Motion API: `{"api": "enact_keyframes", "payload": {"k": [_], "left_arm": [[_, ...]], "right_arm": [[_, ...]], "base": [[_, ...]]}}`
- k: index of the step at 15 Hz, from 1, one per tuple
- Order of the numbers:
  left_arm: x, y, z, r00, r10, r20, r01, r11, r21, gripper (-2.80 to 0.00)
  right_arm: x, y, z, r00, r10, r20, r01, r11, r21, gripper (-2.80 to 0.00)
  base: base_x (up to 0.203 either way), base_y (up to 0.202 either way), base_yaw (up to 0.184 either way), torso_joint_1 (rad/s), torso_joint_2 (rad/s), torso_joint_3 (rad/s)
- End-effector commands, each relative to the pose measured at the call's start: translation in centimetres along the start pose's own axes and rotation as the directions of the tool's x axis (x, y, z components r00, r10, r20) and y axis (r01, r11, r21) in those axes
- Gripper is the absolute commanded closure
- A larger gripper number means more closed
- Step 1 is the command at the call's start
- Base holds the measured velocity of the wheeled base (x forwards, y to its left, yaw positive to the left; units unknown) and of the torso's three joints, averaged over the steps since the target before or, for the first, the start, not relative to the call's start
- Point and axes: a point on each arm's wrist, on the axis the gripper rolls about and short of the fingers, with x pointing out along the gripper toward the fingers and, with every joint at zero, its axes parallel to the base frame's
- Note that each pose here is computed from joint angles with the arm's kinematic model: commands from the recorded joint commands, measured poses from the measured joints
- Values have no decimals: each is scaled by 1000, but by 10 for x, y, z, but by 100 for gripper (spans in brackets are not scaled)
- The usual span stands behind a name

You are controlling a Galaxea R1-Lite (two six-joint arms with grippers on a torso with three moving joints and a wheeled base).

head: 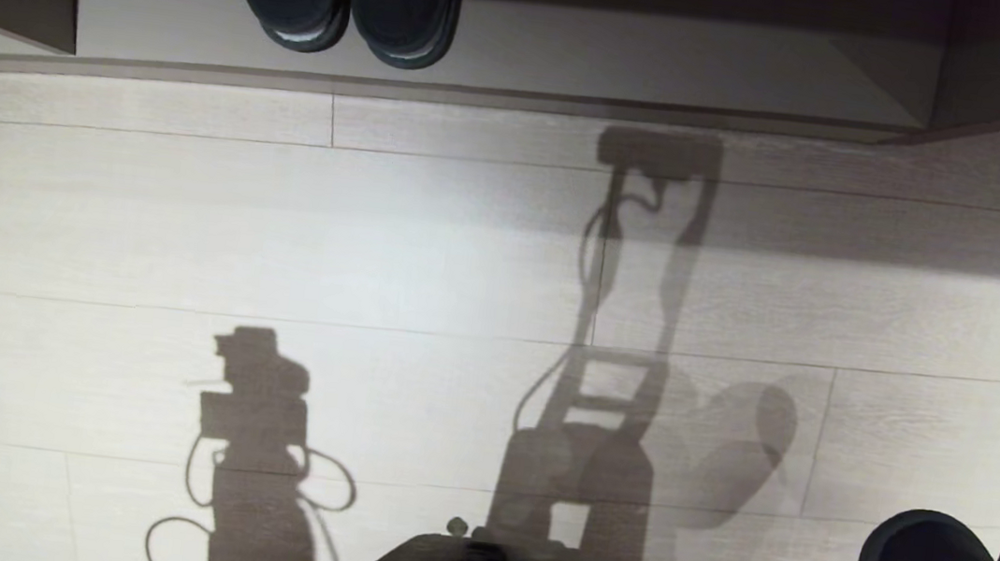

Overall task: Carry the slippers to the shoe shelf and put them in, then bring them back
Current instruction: Place the slippers on the floor

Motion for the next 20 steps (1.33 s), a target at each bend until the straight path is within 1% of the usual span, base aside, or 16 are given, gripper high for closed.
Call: {"api": "enact_keyframes", "payload": {"k": [1,20], "left_arm": [[0,0,0,1000,1,0,-1,1000,-1,0],[0,0,0,1000,1,-1,-1,1000,-2,0]], "right_arm": [[0,0,0,1000,2,-2,-2,1000,-1,0],[0,0,0,1000,1,-2,-1,1000,-1,0]], "base": [[0,0,0,2,5,188],[0,0,0,2,3,203]]}}
